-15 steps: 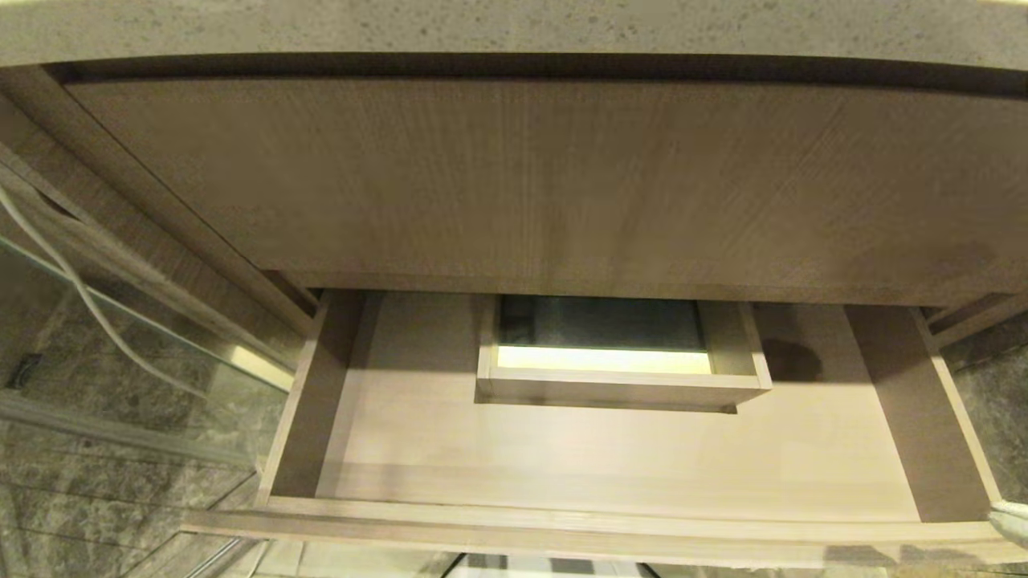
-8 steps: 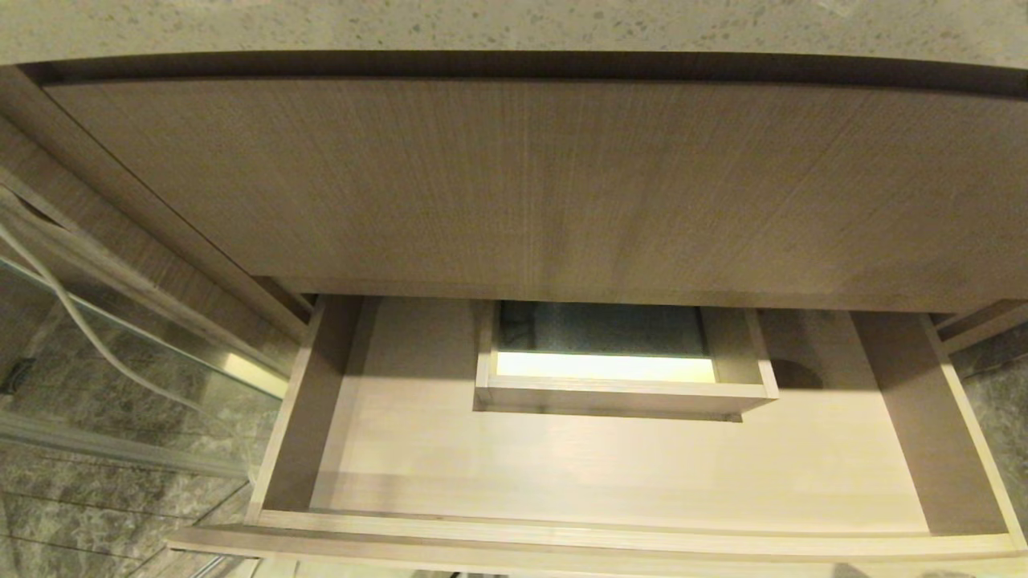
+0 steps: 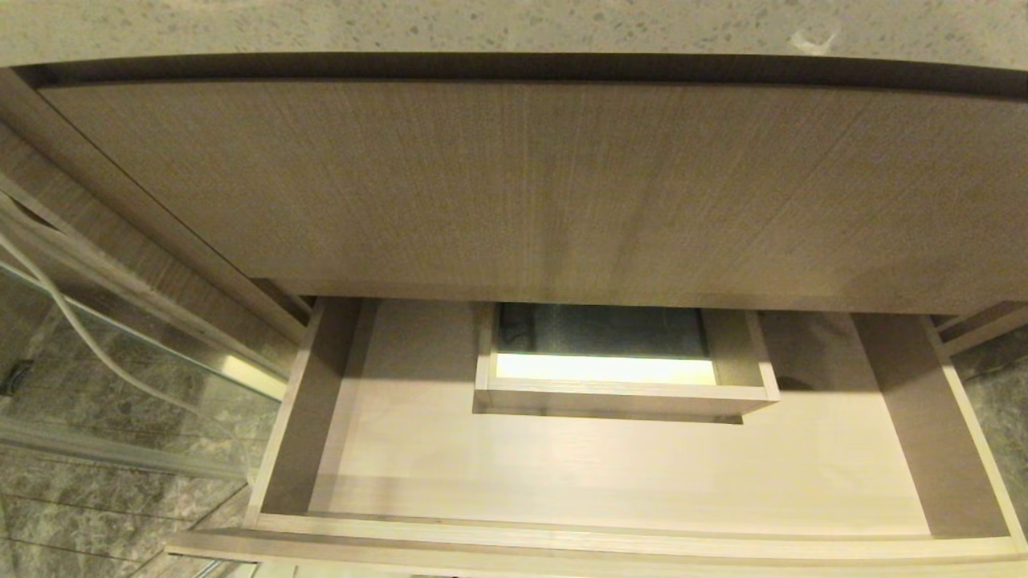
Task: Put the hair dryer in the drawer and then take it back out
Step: Close the drawer
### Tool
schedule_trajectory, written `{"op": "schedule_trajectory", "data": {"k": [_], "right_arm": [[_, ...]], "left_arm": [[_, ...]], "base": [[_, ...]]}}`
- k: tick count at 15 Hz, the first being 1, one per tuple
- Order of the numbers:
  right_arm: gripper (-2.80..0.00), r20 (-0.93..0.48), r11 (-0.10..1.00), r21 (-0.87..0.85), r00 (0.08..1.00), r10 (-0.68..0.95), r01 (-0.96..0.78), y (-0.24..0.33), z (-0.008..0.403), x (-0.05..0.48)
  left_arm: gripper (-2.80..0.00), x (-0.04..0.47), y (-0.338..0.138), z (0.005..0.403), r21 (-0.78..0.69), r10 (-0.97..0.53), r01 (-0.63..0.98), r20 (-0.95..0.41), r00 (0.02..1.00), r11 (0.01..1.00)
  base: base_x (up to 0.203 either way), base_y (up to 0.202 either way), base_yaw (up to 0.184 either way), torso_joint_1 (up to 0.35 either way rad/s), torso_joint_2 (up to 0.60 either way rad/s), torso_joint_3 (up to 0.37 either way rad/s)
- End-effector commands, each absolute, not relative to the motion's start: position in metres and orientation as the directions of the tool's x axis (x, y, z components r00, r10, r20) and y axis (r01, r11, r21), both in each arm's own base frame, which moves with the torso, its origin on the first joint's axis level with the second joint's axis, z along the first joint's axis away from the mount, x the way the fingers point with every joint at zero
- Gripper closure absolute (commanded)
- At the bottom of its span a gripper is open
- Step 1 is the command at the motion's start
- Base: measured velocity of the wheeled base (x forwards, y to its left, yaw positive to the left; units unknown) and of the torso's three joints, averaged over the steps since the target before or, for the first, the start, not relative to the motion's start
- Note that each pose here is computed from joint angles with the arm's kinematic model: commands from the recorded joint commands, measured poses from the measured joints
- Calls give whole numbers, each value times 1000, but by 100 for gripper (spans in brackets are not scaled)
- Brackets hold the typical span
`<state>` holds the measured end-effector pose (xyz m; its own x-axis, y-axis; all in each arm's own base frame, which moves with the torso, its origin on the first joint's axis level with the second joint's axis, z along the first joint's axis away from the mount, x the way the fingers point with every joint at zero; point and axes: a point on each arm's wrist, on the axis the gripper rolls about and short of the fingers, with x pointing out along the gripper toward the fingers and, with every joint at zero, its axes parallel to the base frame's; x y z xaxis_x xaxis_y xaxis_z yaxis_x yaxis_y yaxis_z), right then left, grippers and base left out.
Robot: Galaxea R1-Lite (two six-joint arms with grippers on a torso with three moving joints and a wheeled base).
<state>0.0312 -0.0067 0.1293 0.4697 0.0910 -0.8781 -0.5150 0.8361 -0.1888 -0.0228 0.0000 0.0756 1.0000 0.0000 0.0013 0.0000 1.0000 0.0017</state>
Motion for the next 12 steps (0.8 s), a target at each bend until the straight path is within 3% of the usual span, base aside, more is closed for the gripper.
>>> {"op": "schedule_trajectory", "data": {"k": [1, 4, 12], "right_arm": [[0, -939, 856, -77, 325, 109, -511, -19, 135, 56], [0, -986, 887, -32, 162, 48, -461, -41, 140, 88], [0, -997, 889, 76, -59, 55, -453, -107, 121, 166]], "left_arm": [[0, -23, 0, 76, 2, 0, 0, 2, 1000, 1000], [0, -23, 0, 76, 2, 0, 0, 3, 1000, 1000], [0, -23, 0, 76, 2, 0, 0, 3, 1000, 1000]], "base": [[0, 0, 0, 0, 0, 0], [0, 0, 0, 0, 0, 0], [0, 0, 0, 0, 0, 0]]}}
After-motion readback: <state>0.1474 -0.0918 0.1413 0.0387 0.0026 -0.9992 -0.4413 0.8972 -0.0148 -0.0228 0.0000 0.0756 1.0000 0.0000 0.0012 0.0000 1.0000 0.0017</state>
